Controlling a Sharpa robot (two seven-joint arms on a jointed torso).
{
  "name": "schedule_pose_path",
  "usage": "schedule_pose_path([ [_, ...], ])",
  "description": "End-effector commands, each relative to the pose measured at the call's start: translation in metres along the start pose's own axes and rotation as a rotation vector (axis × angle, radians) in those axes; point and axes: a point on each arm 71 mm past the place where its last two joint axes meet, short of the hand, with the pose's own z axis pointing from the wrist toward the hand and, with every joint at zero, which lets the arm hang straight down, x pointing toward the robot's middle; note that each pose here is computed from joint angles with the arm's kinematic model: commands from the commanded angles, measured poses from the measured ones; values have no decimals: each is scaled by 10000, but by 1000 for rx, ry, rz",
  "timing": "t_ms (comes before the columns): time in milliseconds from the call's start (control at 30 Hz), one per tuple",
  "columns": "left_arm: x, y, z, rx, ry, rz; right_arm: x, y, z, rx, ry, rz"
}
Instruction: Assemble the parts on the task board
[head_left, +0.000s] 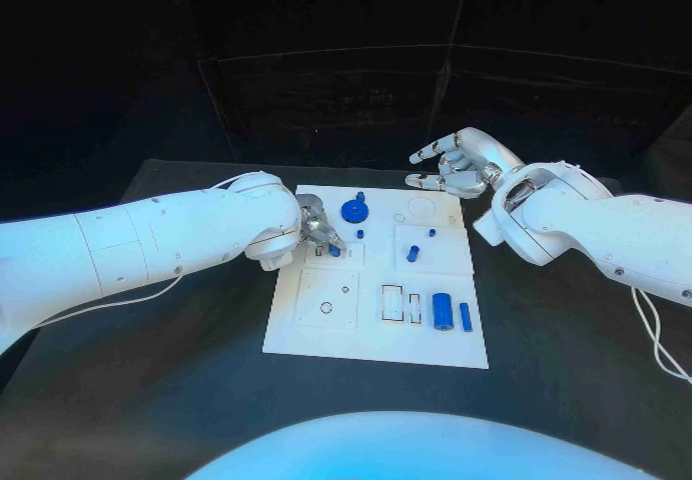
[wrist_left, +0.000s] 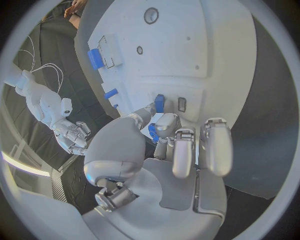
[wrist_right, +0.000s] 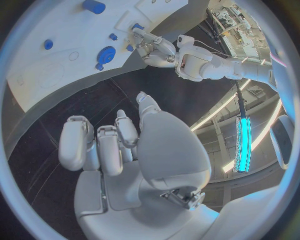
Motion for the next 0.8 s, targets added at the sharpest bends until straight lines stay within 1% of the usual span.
schedule_pose_path([
  [33,46,-9,12,-8,36,43,0,16,6,-6,7,-2],
  [367,16,-31,53,-15,28,47,12,26,13,-9,11,-1],
  [800,7,-34,66,-17,25,47,18,27,19,-9,15,-1],
])
